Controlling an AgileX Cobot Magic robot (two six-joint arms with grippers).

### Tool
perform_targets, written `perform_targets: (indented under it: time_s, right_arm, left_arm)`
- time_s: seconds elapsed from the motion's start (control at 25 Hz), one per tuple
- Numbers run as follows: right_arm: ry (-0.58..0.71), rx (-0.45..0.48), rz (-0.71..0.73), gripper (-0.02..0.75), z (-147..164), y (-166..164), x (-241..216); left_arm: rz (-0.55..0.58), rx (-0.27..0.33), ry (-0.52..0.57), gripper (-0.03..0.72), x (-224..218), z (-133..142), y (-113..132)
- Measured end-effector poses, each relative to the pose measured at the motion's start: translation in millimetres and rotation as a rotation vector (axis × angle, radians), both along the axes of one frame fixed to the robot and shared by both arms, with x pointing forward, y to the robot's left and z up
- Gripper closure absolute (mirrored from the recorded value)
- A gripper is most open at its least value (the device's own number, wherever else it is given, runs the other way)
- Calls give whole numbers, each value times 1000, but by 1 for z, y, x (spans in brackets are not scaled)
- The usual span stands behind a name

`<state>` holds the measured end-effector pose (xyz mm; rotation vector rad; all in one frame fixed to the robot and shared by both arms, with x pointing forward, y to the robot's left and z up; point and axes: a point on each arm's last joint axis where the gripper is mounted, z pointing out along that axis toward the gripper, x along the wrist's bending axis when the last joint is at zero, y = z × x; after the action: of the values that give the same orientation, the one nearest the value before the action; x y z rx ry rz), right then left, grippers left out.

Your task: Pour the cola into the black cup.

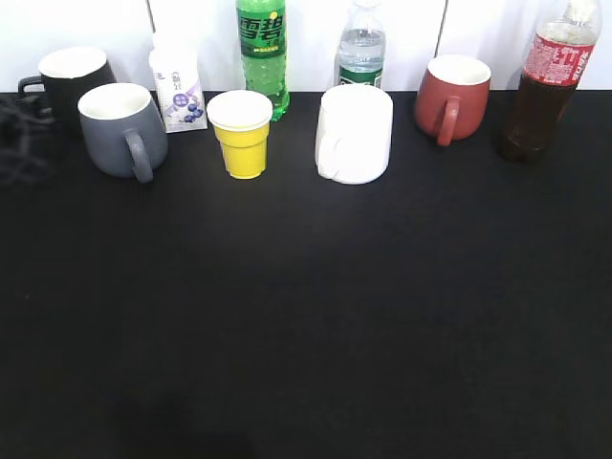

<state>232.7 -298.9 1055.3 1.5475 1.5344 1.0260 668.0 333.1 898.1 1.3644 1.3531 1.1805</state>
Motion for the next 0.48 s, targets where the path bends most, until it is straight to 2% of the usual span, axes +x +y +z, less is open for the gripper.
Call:
perform_targets:
  time_s: [0.12,0.16,0.2,0.24,0.28,0.4,0.48]
  right_arm:
    - [0,0,0,174,0,0,0]
    - [0,0,0,174,0,0,0]
    - [0,0,0,174,0,0,0]
    - [0,0,0,174,0,0,0]
    - [0,0,0,174,0,0,0]
    - [0,0,0,174,0,0,0]
    - [0,0,0,174,0,0,0]
  left_arm:
    - [2,5,-30,303,31,-5,4]
    - [4,8,-42,328,37,-6,6]
    - [1,12,-54,414,42,-7,7]
    - [-10,21,-61,539,45,-8,7]
    - [-21,20,-73,620,46,-7,6]
    - [-13,10,-81,622,45,-7,6]
    - [40,-11,-79,628,35,1,11]
